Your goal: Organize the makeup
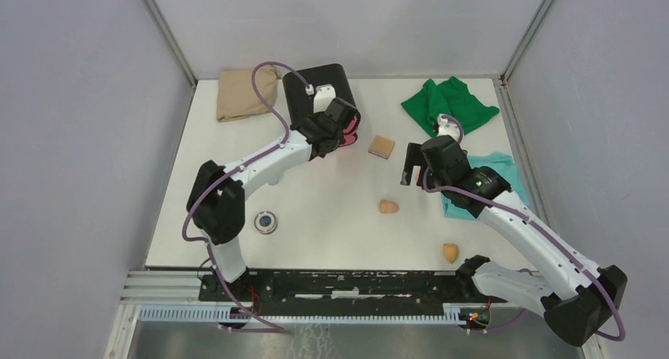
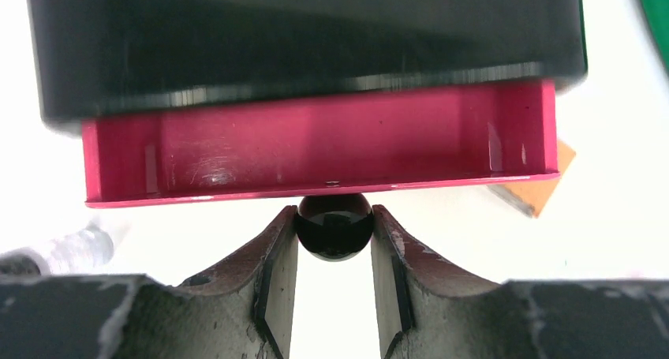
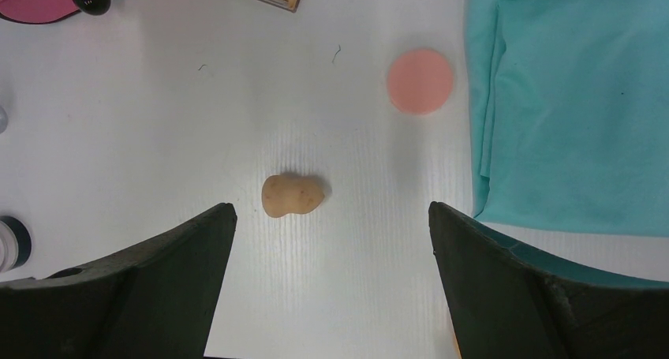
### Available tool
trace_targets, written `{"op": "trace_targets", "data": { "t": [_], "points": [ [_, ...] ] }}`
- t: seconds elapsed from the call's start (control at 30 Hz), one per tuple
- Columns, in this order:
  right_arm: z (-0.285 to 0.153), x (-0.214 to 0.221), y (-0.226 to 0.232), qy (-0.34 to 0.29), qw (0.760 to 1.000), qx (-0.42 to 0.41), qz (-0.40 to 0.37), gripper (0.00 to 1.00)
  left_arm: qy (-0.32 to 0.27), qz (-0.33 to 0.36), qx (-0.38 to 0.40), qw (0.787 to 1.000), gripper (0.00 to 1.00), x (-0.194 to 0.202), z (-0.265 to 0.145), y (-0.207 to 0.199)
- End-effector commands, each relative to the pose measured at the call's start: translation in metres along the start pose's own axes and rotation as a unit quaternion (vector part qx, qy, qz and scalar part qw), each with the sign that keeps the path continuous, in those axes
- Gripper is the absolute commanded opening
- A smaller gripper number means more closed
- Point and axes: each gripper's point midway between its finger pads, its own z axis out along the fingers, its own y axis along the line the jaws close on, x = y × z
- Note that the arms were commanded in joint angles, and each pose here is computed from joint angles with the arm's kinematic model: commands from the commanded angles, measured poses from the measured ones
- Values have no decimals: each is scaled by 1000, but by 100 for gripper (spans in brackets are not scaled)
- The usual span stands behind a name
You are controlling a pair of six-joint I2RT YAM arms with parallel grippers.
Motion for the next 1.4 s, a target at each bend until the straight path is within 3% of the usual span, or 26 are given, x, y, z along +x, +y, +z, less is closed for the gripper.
{"op": "trace_targets", "data": {
  "t": [0.0, 0.37, 0.43, 0.53, 0.6, 0.8, 1.03, 1.17, 1.27, 1.37],
  "points": [
    [1, -9, 5, -19, 1000, -6, 9, 100, -20, -42, 60, 997, 26, 5, -39, -20],
    [3, -8, 7, -15, 1000, -10, 11, 99, 8, -34, 73, 997, 29, 41, -60, -26],
    [2, -8, 7, -16, 1000, -11, 12, 99, 7, -32, 70, 997, 36, 42, -60, -26],
    [1, -6, 6, -16, 1000, -12, 12, 99, 7, -26, 70, 997, 65, 42, -60, -26],
    [0, -6, 5, -17, 1000, -12, 13, 99, 7, -24, 72, 997, 74, 40, -61, -27],
    [0, -5, 5, -15, 1000, -13, 14, 99, 5, -12, 101, 995, 80, 30, -79, -32],
    [2, -7, 5, -18, 1000, -9, 9, 99, 29, 25, 222, 974, 83, 50, -138, -31],
    [6, -8, 8, -21, 1000, -11, 16, 99, 30, 30, 246, 968, 90, 73, -152, 1],
    [10, -7, 12, -21, 999, -21, 16, 99, 31, 21, 197, 980, 100, 81, -144, 41],
    [13, -5, 15, -12, 1000, -21, 12, 99, 28, -11, 137, 990, 99, 69, -133, 81]
  ]
}}
